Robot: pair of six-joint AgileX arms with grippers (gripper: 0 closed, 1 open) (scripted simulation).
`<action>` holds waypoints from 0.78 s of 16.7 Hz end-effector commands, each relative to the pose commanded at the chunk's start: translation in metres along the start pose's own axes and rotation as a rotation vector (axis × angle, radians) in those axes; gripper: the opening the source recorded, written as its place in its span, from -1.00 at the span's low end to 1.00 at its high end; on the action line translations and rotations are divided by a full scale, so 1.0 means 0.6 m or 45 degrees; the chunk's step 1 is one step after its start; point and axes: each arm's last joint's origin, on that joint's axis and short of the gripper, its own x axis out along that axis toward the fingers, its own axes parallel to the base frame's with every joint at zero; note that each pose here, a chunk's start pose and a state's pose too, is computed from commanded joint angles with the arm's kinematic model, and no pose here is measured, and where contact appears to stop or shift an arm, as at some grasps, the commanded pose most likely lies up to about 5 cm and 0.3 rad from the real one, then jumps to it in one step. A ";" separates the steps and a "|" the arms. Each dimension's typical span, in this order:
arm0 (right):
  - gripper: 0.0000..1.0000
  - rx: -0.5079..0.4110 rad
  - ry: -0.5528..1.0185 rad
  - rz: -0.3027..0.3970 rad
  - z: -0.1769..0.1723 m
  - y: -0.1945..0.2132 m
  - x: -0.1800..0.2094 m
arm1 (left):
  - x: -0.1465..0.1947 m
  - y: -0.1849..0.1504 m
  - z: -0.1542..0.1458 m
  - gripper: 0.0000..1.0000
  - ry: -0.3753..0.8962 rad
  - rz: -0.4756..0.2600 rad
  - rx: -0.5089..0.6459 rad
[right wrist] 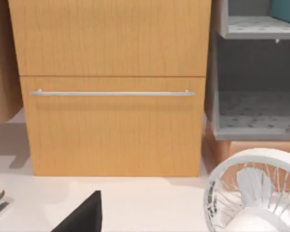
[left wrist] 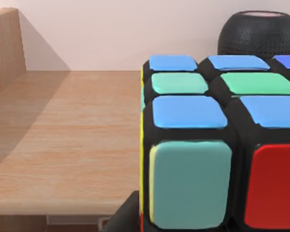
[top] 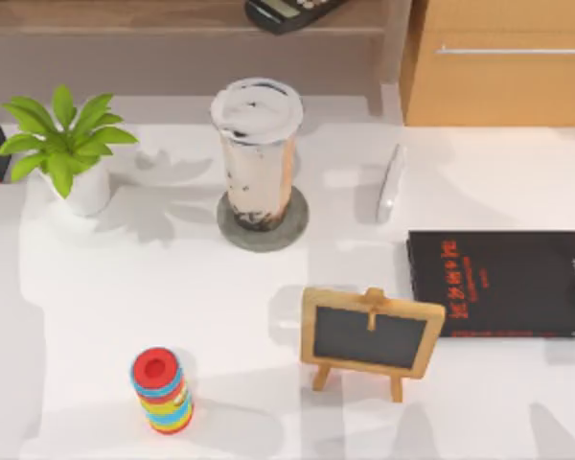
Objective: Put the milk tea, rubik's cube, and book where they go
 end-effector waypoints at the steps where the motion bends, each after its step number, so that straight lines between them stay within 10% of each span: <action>1: 1.00 0.000 0.000 0.000 0.000 0.000 0.000 | 0.000 0.000 0.000 -1.00 0.000 0.000 0.000; 9: 1.00 0.000 0.000 0.000 0.000 0.000 0.000 | 0.040 -0.005 0.082 -1.00 -0.269 0.103 0.014; 13: 1.00 0.000 0.000 0.000 0.000 0.000 0.000 | 0.127 0.000 0.048 -1.00 -0.146 0.066 0.008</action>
